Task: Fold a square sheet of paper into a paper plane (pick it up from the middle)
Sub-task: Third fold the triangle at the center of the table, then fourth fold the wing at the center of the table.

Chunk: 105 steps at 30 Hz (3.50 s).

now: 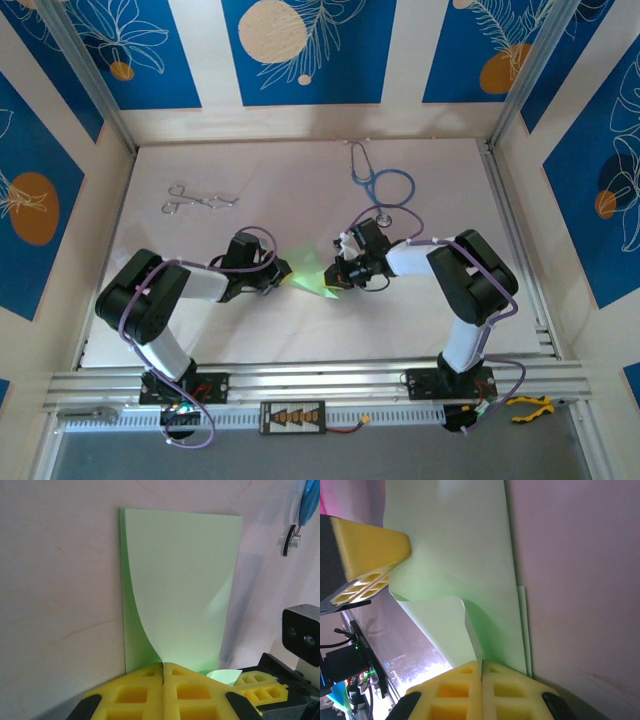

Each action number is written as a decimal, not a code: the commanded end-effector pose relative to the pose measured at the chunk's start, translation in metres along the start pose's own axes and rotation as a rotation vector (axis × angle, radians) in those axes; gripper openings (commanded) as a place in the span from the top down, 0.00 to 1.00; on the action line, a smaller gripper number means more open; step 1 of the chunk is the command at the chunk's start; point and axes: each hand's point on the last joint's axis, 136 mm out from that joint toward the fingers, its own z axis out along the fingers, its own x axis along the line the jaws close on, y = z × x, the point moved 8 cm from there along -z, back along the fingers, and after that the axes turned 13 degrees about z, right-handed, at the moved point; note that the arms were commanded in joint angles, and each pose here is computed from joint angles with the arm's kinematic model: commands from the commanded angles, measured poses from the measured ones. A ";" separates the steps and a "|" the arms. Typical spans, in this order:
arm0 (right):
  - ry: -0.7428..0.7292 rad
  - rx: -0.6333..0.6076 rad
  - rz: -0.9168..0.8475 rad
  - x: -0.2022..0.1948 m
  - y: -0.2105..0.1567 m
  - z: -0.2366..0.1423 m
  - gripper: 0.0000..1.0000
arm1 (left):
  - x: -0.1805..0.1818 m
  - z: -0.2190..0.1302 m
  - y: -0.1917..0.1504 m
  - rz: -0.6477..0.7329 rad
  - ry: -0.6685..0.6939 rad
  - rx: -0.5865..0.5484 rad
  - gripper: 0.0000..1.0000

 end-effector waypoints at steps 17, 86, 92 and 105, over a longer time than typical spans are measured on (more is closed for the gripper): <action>-0.161 -0.217 -0.050 0.005 -0.021 -0.043 0.78 | -0.008 -0.015 0.006 -0.042 -0.051 -0.039 1.00; -0.228 -0.487 -0.738 0.045 -0.055 0.032 1.00 | -0.043 -0.067 0.007 -0.004 0.076 -0.199 0.51; -0.100 -0.363 -0.552 0.044 -0.044 0.028 1.00 | -0.041 -0.064 0.006 0.017 0.067 -0.182 0.64; -0.032 -0.240 -0.373 0.038 -0.033 0.030 1.00 | -0.034 -0.041 0.004 -0.006 0.017 -0.114 0.82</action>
